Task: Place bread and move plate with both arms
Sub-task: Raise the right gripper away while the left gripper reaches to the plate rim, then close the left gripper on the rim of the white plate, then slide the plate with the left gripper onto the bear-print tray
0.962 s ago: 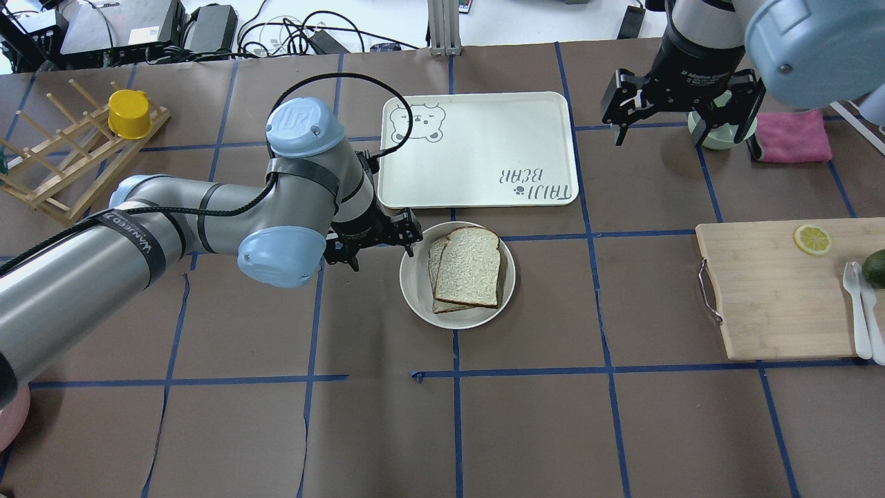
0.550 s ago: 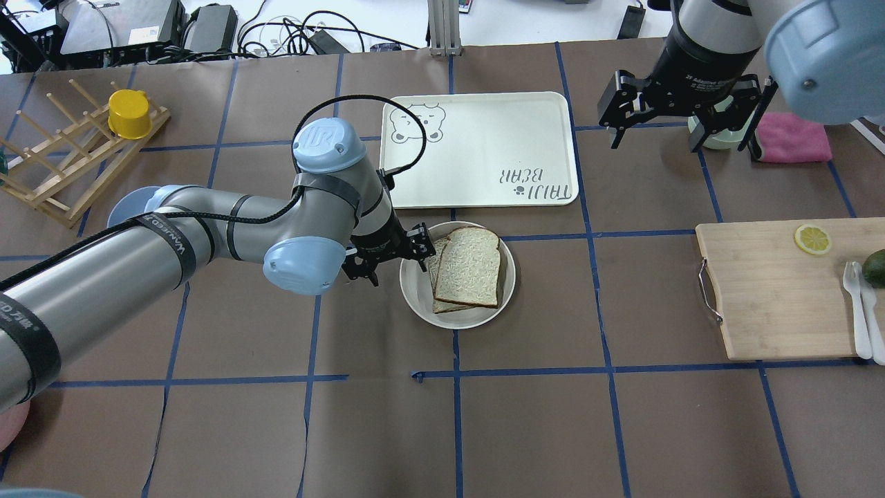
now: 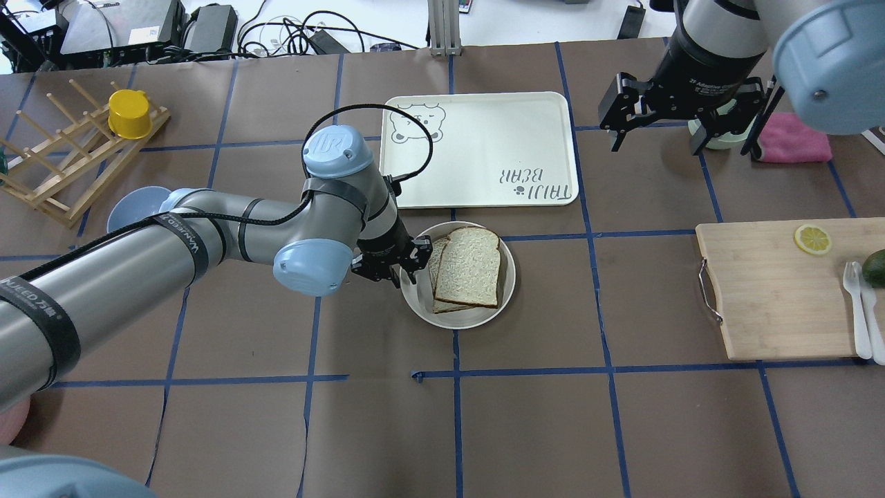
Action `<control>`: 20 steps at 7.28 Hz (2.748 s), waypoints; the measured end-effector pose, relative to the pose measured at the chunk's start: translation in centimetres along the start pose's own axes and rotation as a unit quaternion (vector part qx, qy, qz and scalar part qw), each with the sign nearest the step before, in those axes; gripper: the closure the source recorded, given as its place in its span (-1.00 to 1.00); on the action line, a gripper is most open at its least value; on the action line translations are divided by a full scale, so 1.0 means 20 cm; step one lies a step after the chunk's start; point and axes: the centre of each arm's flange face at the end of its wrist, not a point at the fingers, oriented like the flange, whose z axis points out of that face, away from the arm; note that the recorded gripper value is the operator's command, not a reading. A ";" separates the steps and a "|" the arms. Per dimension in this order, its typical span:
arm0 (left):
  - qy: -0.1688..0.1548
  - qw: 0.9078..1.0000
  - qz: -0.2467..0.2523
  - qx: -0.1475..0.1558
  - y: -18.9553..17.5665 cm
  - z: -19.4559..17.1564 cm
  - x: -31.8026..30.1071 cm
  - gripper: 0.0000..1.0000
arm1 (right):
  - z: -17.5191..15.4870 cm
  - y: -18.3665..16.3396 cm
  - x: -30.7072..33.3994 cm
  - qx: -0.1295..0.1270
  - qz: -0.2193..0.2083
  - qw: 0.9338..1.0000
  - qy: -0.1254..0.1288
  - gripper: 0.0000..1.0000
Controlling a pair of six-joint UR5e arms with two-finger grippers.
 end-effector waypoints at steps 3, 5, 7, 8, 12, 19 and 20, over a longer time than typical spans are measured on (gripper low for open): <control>0.041 0.999 0.002 -0.009 -0.01 -0.05 0.03 1.00 | 0.01 0.03 0.00 -0.021 -0.002 1.000 0.005 -1.00; 0.066 0.998 -0.007 -0.011 -0.07 -0.16 0.02 1.00 | 0.01 0.04 0.00 -0.024 -0.003 1.000 0.005 -1.00; 0.091 0.996 -0.015 -0.005 -0.13 -0.27 -0.01 1.00 | 0.01 0.04 0.00 -0.026 -0.003 1.000 0.006 -1.00; 0.097 0.995 -0.012 0.005 -0.19 -0.32 0.00 1.00 | 0.02 0.04 0.00 -0.026 -0.003 1.000 0.006 -1.00; 0.121 0.991 0.025 0.047 -0.63 -0.49 0.17 1.00 | 0.02 0.04 0.00 -0.026 -0.001 1.000 0.007 -1.00; 0.121 0.990 0.053 0.056 -1.12 -0.22 0.29 0.70 | 0.02 0.04 0.00 -0.027 -0.002 1.000 0.008 -1.00; 0.120 0.990 0.053 0.054 -1.13 -0.20 0.29 -0.11 | 0.03 0.04 0.00 -0.029 -0.001 1.000 0.008 -1.00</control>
